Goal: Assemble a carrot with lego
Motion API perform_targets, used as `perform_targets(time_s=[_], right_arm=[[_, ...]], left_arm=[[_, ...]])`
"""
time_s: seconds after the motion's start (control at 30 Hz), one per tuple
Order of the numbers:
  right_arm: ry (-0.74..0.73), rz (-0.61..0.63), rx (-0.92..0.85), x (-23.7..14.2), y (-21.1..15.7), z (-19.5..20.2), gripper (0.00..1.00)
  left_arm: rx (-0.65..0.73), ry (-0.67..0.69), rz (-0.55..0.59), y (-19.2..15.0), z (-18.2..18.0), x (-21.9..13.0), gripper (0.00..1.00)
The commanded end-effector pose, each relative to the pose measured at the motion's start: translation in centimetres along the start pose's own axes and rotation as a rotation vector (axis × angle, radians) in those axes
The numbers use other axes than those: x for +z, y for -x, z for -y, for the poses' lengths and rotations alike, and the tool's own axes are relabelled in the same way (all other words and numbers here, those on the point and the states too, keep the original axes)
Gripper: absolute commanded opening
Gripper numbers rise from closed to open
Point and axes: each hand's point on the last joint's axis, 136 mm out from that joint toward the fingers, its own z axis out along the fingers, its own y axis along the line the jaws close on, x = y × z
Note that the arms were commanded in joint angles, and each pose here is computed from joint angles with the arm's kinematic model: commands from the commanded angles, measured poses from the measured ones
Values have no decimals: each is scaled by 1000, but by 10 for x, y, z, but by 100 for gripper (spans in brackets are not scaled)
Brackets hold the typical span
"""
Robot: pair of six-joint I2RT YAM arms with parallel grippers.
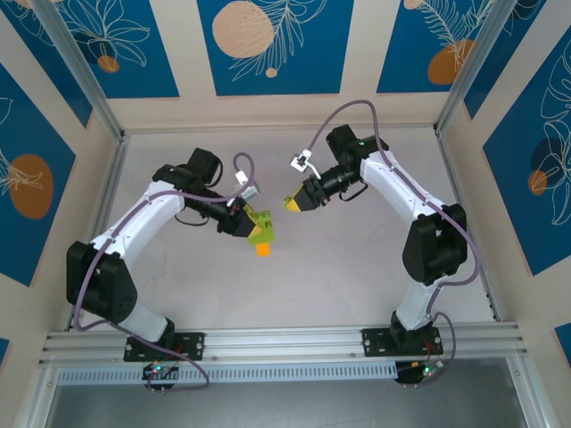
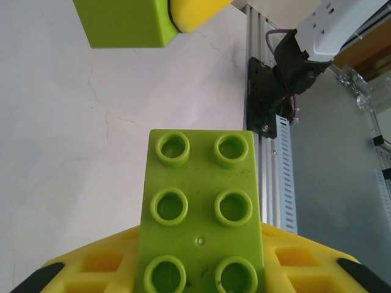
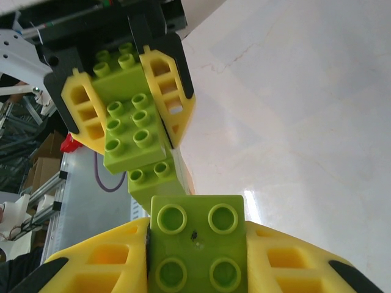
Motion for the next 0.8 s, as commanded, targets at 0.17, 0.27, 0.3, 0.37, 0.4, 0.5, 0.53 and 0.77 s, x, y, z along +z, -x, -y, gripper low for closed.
perform_targets(time_s=[0.17, 0.27, 0.3, 0.37, 0.4, 0.5, 0.53, 0.77], right_arm=[[35, -48, -21, 8, -3, -9, 17], [63, -60, -21, 13, 1, -12, 17], [73, -70, -19, 15, 2, -12, 18], [88, -95, -14, 21, 1, -13, 17], [92, -101, -16, 23, 2, -14, 17], [113, -112, -12, 28, 1, -15, 18], [118, -116, -15, 30, 0, -16, 17], [153, -115, -30, 34, 1, -25, 17]], left_arm=[[-78, -187, -11, -7, 27, 2, 30], [-103, -209, -59, -15, 29, 9, 30], [-105, -211, -65, -16, 29, 11, 30], [-100, -207, -68, -16, 30, 11, 30], [-99, -204, -69, -17, 30, 11, 30], [-103, -202, -76, -18, 29, 11, 29], [-103, -202, -78, -18, 29, 12, 29], [-119, -222, -96, -21, 26, 18, 29]])
